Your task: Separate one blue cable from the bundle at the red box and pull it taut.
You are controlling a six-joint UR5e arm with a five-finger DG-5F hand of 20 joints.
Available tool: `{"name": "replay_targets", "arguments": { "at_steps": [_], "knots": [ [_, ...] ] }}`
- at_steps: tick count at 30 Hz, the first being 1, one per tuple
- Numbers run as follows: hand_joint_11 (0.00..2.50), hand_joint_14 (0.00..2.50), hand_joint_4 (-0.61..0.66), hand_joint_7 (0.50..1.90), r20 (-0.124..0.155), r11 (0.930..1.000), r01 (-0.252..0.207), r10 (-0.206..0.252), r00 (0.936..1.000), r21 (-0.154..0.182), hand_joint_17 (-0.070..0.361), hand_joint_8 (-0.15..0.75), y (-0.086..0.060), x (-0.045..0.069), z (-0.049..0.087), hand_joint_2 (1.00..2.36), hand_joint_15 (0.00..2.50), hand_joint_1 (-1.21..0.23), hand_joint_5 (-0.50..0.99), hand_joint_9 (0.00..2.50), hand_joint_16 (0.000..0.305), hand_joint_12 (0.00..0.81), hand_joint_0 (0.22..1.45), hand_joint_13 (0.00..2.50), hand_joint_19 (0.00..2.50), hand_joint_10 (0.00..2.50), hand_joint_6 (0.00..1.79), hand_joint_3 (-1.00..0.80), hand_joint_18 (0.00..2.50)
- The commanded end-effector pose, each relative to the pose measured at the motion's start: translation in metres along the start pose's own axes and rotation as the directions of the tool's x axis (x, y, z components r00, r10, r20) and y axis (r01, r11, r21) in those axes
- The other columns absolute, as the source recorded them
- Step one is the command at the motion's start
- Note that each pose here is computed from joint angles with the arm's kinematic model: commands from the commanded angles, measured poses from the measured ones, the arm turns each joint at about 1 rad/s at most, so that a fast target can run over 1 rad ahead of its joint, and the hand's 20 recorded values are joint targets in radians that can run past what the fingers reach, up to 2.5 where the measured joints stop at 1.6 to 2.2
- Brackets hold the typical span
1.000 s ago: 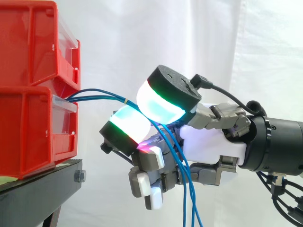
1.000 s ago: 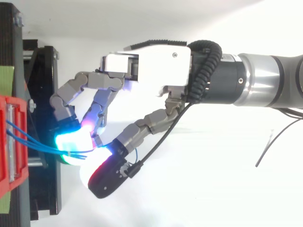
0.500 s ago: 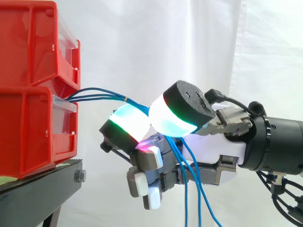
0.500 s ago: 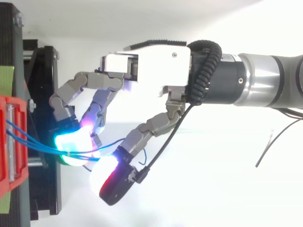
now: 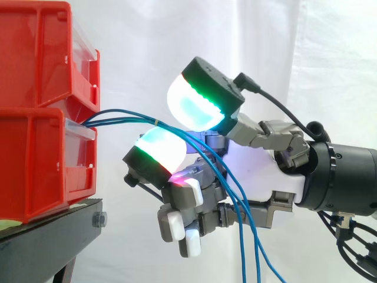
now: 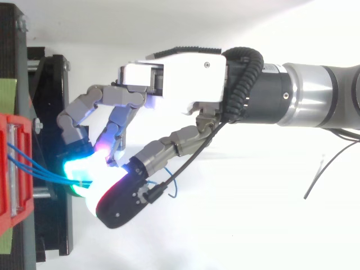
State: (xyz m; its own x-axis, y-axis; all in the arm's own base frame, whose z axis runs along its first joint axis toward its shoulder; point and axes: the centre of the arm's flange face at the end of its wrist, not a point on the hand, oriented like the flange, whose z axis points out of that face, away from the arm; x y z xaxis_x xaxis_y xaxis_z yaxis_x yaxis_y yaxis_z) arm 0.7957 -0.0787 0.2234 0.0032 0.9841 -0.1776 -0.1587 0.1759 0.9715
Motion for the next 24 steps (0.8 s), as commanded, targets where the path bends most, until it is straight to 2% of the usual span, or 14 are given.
{"name": "replay_targets", "arguments": {
  "at_steps": [1,3,5,7,8,10,11,20,24],
  "knots": [
    [1.03,0.02,0.1,1.28,0.0,1.0,0.003,-0.003,1.0,-0.002,0.103,0.332,0.0008,-0.0001,0.0006,1.01,0.69,-0.72,-0.17,1.11,0.046,0.37,0.63,1.0,0.7,0.02,0.88,-0.35,0.96],
    [1.02,0.02,0.08,1.36,-0.001,1.0,0.001,-0.001,1.0,-0.002,0.104,0.335,0.001,0.0011,0.0007,1.02,0.69,-0.8,-0.18,1.1,0.046,0.372,0.64,1.0,0.7,0.02,0.88,-0.23,0.97],
    [1.03,0.02,0.07,1.37,0.0,1.0,0.003,-0.003,1.0,-0.002,0.104,0.331,0.0008,-0.0001,0.0006,1.02,0.69,-0.83,-0.18,1.1,0.046,0.375,0.65,1.0,0.7,0.02,0.88,-0.21,0.97],
    [1.05,0.02,0.03,1.32,0.0,1.0,0.003,-0.003,1.0,-0.002,0.104,0.326,0.0008,-0.0001,0.0006,1.02,0.68,-0.92,-0.19,1.08,0.046,0.369,0.72,0.99,0.66,0.02,0.9,-0.27,0.99],
    [1.04,0.02,0.04,1.32,0.0,1.0,0.001,-0.001,1.0,-0.002,0.104,0.32,0.0008,-0.0001,0.0006,1.02,0.68,-0.92,-0.19,1.07,0.046,0.372,0.73,0.99,0.65,0.02,0.91,-0.29,0.99],
    [1.04,0.02,0.04,1.31,0.0,1.0,0.002,-0.002,1.0,0.0,0.102,0.314,0.0007,-0.0001,0.0004,1.0,0.66,-0.93,-0.19,1.07,0.045,0.363,0.79,0.98,0.62,0.02,0.91,-0.5,0.99],
    [1.04,0.02,0.04,1.3,0.0,1.0,0.003,-0.003,1.0,0.0,0.103,0.314,0.0012,-0.0001,0.0007,1.0,0.66,-0.94,-0.18,1.07,0.046,0.363,0.79,0.98,0.6,0.02,0.91,-0.5,0.99],
    [1.06,0.02,0.1,1.31,0.0,1.0,0.002,-0.002,1.0,0.0,0.101,0.318,0.0022,-0.0003,0.0014,1.0,0.66,-1.0,-0.16,1.11,0.045,0.359,0.7,0.96,0.59,0.02,0.91,-0.5,0.97],
    [1.05,0.02,0.12,1.42,0.0,1.0,0.003,-0.003,1.0,-0.002,0.1,0.321,0.0034,-0.0005,0.0021,1.0,0.67,-0.97,-0.15,1.13,0.044,0.357,0.7,0.98,0.61,0.02,0.91,-0.5,0.98]
  ]
}}
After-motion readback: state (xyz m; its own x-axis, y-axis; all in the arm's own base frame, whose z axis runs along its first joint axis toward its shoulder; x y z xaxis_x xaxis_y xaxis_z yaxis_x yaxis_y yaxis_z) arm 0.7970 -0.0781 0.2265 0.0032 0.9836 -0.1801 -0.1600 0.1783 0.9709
